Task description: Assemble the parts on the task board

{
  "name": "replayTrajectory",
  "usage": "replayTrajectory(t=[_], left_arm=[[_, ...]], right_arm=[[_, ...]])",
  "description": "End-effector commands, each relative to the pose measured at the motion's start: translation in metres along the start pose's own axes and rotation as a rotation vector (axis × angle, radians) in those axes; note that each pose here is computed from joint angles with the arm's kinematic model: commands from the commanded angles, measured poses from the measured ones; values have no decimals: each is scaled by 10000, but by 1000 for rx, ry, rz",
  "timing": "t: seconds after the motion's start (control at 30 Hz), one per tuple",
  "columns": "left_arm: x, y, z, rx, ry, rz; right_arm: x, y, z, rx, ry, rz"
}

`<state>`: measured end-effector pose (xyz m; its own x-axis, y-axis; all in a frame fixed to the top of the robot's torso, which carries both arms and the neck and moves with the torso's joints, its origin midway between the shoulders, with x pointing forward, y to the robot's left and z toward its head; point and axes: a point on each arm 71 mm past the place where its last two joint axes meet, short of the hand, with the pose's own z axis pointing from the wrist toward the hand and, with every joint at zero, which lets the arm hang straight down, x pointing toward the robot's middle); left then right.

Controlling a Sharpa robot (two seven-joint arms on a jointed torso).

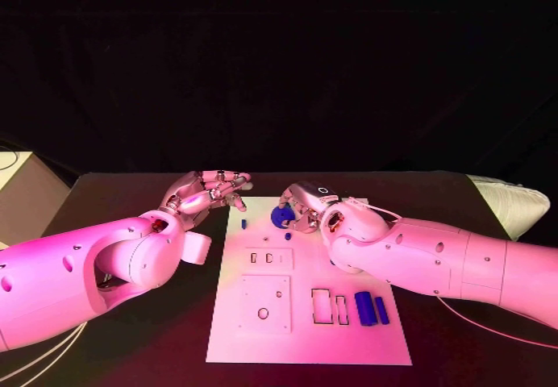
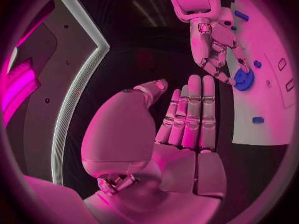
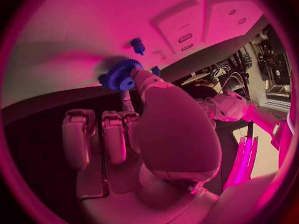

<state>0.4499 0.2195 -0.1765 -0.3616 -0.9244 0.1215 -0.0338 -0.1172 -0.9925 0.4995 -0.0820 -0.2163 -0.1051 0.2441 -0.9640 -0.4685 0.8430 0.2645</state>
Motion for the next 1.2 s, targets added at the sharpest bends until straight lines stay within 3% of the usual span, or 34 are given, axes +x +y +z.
replayTrajectory(t=[0.03, 0.67, 1.2], left_arm=[[23, -10, 4, 7, 22, -9], [16, -10, 1, 5, 21, -9], [8, -9, -1, 2, 21, -9]], right_arm=[[21, -16, 8, -1, 19, -28], [64, -25, 41, 5, 32, -21], [100, -86, 38, 26, 89, 14]])
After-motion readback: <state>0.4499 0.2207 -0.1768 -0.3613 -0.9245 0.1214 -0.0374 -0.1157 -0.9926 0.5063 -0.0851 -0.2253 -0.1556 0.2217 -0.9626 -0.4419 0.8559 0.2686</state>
